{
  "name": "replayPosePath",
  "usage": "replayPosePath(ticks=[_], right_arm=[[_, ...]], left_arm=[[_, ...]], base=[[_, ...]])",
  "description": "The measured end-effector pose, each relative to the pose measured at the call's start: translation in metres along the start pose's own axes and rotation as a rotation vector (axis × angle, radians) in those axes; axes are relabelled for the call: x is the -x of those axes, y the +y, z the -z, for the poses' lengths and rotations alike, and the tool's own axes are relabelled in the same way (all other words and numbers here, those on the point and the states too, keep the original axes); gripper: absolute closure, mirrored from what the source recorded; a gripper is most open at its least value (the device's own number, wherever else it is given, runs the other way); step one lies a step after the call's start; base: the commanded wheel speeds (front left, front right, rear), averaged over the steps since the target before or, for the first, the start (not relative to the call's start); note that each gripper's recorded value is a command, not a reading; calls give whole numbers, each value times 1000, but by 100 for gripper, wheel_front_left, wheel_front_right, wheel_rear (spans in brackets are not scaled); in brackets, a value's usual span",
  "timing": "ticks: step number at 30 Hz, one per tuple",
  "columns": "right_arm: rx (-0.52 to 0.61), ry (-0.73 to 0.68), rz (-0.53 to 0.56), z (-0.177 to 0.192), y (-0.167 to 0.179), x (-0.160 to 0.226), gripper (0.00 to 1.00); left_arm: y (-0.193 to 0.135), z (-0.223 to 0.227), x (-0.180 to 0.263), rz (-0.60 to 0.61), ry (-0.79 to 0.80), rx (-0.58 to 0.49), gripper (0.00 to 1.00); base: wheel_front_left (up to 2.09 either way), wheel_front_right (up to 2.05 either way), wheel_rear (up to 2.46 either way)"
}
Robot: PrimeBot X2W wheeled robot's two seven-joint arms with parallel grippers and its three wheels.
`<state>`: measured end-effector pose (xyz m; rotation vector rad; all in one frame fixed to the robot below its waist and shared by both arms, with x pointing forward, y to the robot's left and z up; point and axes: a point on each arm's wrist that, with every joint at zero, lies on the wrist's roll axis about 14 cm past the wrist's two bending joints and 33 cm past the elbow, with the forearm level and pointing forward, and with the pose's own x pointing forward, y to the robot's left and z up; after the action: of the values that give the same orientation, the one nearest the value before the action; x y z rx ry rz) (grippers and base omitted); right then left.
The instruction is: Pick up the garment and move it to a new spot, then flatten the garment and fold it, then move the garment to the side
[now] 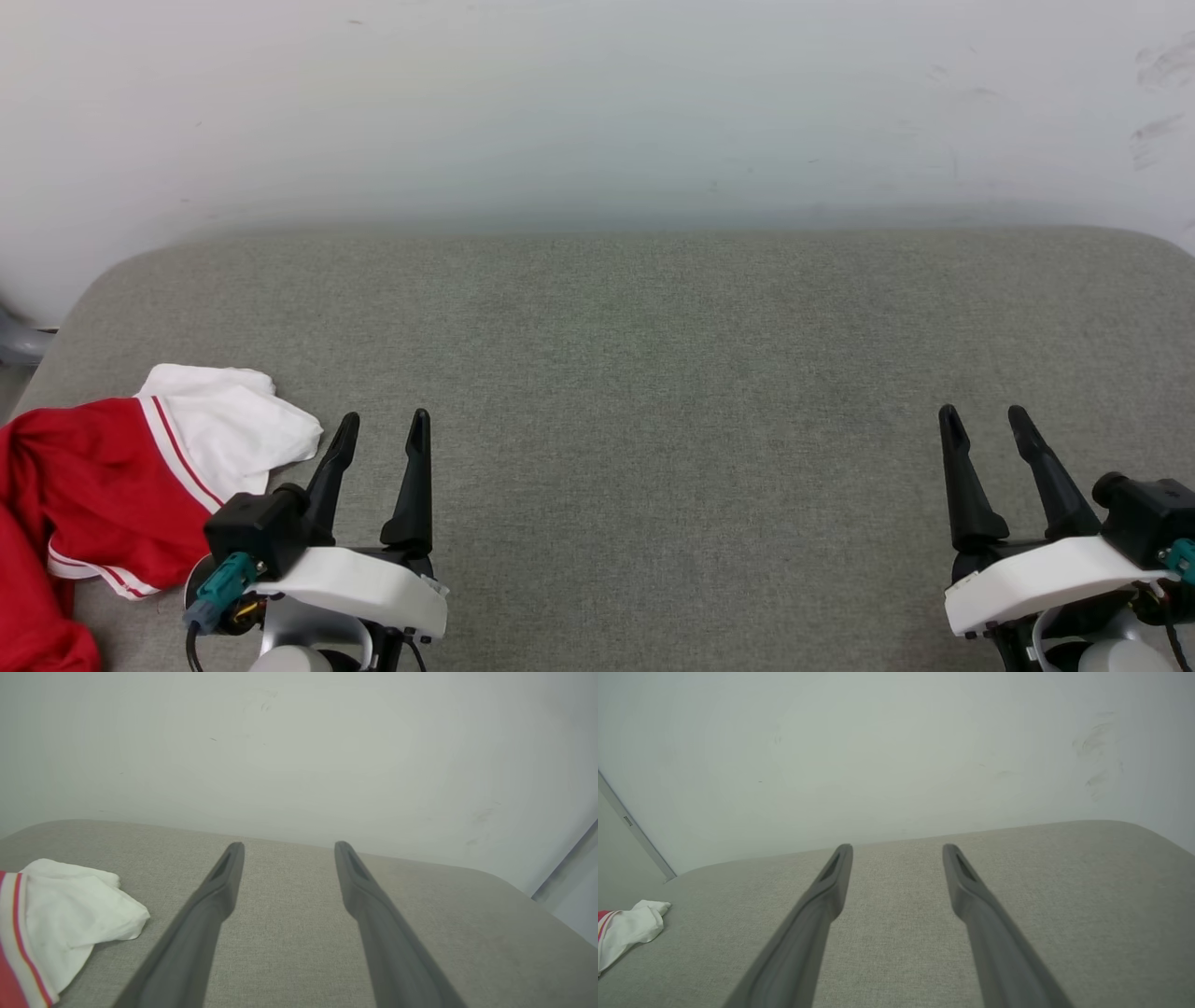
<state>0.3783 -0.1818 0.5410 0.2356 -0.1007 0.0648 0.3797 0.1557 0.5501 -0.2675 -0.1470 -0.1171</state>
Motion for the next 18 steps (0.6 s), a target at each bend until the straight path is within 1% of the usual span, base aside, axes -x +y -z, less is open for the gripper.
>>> replayPosePath(ticks=[10, 18], right_arm=[[80, 0, -14, -1, 3, 0, 0], [130, -7, -21, -3, 5, 0, 0]], left_arm=[[0, 6, 2, 7, 7, -70, 0], [-1, 7, 3, 11, 0, -106, 0]], base=[[0, 0, 0], [0, 0, 0]])
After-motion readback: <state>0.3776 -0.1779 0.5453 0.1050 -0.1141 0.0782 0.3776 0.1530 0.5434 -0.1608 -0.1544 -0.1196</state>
